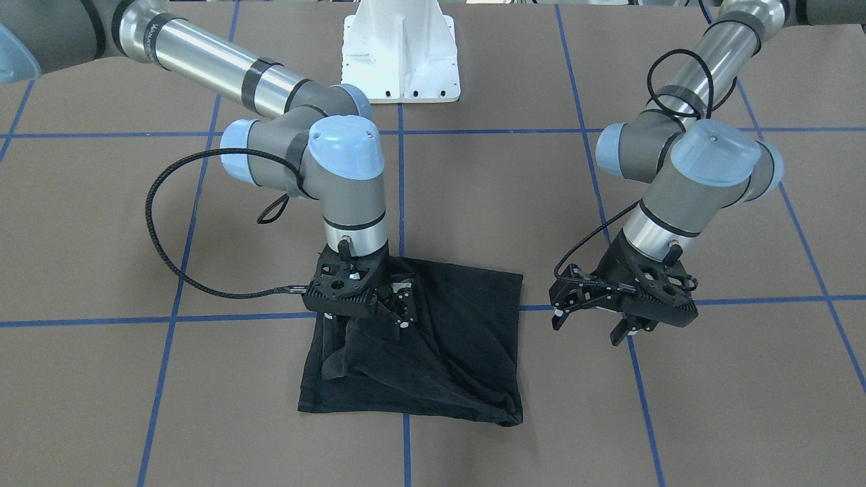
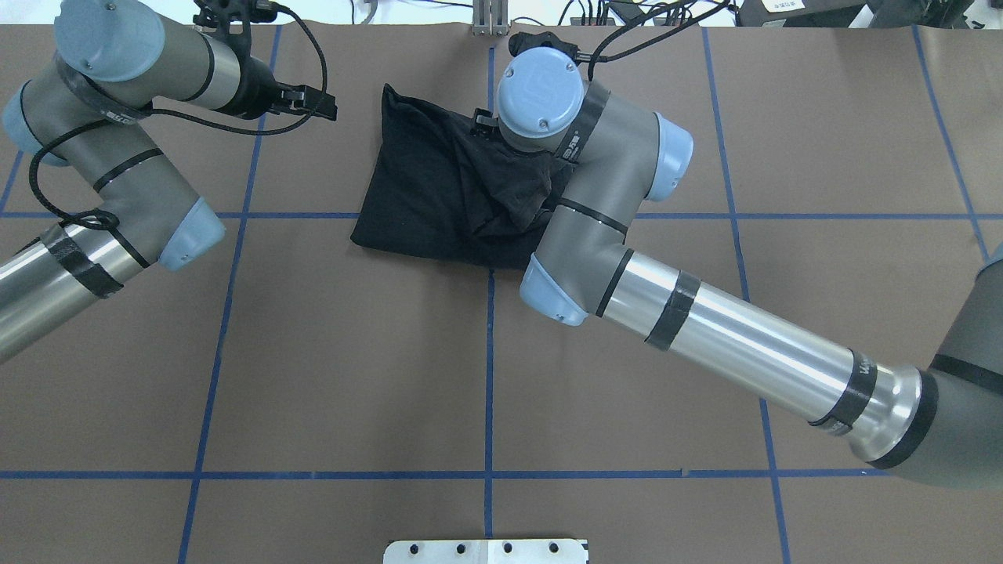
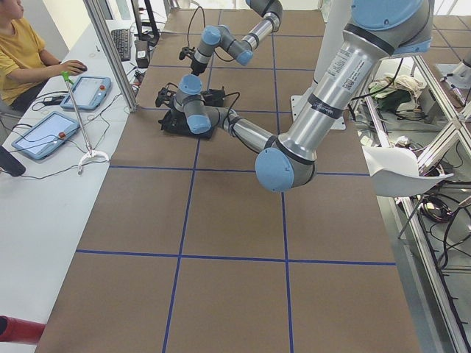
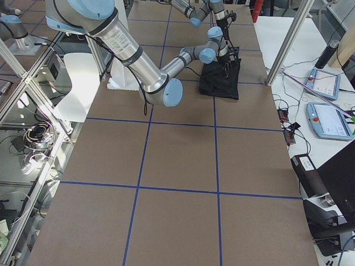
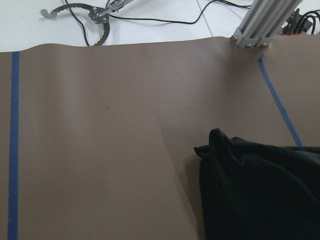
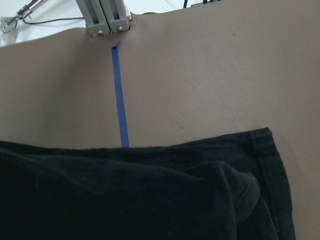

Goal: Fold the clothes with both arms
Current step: 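Press and smooth the folded shirt's top with the right gripper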

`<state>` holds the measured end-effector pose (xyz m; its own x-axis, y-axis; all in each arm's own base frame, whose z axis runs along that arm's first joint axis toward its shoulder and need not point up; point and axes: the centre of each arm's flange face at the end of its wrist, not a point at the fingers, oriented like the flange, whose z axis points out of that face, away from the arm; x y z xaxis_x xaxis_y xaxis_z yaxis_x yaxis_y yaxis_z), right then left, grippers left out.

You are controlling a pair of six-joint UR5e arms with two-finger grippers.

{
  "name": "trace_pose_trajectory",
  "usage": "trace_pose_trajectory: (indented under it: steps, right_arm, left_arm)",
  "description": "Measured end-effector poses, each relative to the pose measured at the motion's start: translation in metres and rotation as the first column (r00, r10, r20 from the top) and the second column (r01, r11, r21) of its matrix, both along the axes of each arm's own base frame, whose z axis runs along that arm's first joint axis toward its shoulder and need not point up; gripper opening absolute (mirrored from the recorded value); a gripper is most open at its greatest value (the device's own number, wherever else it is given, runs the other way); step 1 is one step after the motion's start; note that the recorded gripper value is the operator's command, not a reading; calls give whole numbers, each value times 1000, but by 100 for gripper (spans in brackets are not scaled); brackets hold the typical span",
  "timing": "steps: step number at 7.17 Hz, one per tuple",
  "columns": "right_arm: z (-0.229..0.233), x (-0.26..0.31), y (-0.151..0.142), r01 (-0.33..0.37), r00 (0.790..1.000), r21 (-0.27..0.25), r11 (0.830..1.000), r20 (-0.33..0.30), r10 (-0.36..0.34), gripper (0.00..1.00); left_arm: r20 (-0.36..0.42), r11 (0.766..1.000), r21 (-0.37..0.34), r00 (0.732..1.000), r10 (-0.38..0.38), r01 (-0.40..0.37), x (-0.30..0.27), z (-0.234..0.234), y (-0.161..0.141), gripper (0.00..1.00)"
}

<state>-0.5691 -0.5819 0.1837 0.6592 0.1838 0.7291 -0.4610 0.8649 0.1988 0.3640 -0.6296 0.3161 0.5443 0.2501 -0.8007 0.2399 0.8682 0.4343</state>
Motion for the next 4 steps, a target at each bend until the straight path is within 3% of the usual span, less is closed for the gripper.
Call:
trace_pose_trajectory:
  steps: [3, 4]
  right_arm:
    - [4, -40, 42, 102, 980, 73, 992, -179, -87, 79]
    - [7, -52, 56, 142, 967, 107, 984, -226, -115, 100]
  left_arm:
    - [-5, 1000, -6, 1000, -5, 5, -1, 0, 1, 100]
    - [-5, 1000, -7, 1000, -6, 6, -2, 3, 2, 100]
